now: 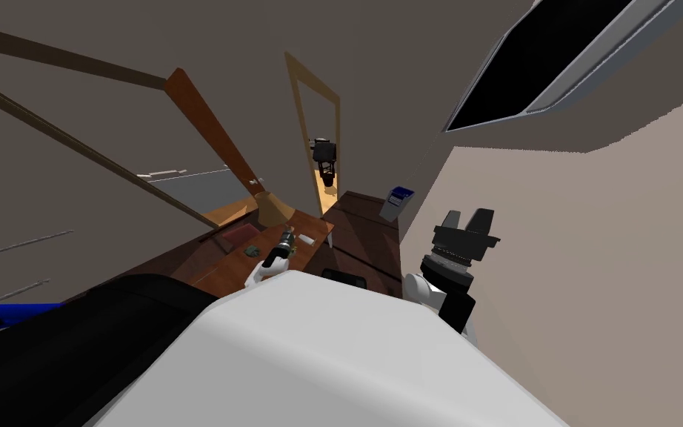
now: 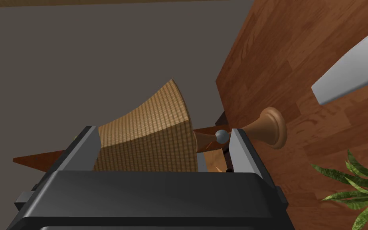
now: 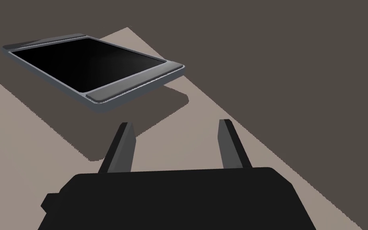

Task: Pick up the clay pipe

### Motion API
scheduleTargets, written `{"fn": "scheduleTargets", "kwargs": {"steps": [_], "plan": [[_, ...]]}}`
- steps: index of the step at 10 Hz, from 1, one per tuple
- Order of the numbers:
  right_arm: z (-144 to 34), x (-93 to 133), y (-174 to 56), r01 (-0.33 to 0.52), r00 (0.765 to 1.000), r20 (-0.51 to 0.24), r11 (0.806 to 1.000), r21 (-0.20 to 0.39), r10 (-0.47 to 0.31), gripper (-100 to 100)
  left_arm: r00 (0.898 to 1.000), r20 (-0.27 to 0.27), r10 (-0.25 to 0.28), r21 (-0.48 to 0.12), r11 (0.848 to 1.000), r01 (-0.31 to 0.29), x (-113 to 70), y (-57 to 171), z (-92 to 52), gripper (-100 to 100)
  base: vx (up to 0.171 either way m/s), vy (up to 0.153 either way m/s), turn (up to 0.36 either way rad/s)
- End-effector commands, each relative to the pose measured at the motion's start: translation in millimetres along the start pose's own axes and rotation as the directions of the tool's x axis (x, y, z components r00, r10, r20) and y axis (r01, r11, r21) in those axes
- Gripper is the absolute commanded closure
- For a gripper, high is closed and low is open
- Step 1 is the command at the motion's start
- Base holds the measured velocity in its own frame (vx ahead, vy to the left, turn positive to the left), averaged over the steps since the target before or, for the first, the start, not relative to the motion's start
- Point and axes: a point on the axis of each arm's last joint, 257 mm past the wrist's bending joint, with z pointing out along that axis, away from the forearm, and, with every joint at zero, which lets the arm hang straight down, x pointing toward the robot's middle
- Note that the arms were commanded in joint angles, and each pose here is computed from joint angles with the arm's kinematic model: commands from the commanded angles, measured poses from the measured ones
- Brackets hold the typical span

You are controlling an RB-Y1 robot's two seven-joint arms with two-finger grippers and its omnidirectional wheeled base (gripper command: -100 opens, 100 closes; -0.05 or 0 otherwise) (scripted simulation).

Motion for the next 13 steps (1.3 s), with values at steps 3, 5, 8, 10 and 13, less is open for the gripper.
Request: {"fn": "scheduleTargets", "kwargs": {"steps": [3, 5, 8, 10, 13], "plan": [[0.0, 0, 0, 0.0, 1.0, 0.0, 1.0, 0.0, 0.0, 0, 0.996, 0.072, -0.05, -0.159, 0.985, 0.062, -27.3, 65, -3.8, -100, 0.088, -0.032, 0.08], [0.0, 0, 0, 0.0, 1.0, 0.0, 1.0, 0.0, 0.0, 0, 0.989, 0.123, -0.085, -0.248, 0.962, 0.114, -43.7, 104, -9.4, -100, 0.131, -0.053, 0.142], [0.0, 0, 0, 0.0, 1.0, 0.0, 1.0, 0.0, 0.0, 0, 0.983, 0.155, -0.1, -0.307, 0.941, 0.144, -52.0, 133, -16.4, -100, 0.101, -0.035, 0.079], [0.0, 0, 0, 0.0, 1.0, 0.0, 1.0, 0.0, 0.0, 0, 0.977, 0.181, -0.115, -0.349, 0.921, 0.173, -57.3, 153, -21.7, -100, 0.09, -0.034, 0.098], [0.0, 0, 0, 0.0, 1.0, 0.0, 1.0, 0.0, 0.0, 0, 0.963, 0.23, -0.143, -0.42, 0.878, 0.23, -63.5, 192, -33.1, -100, 0.101, -0.039, 0.117]]}}
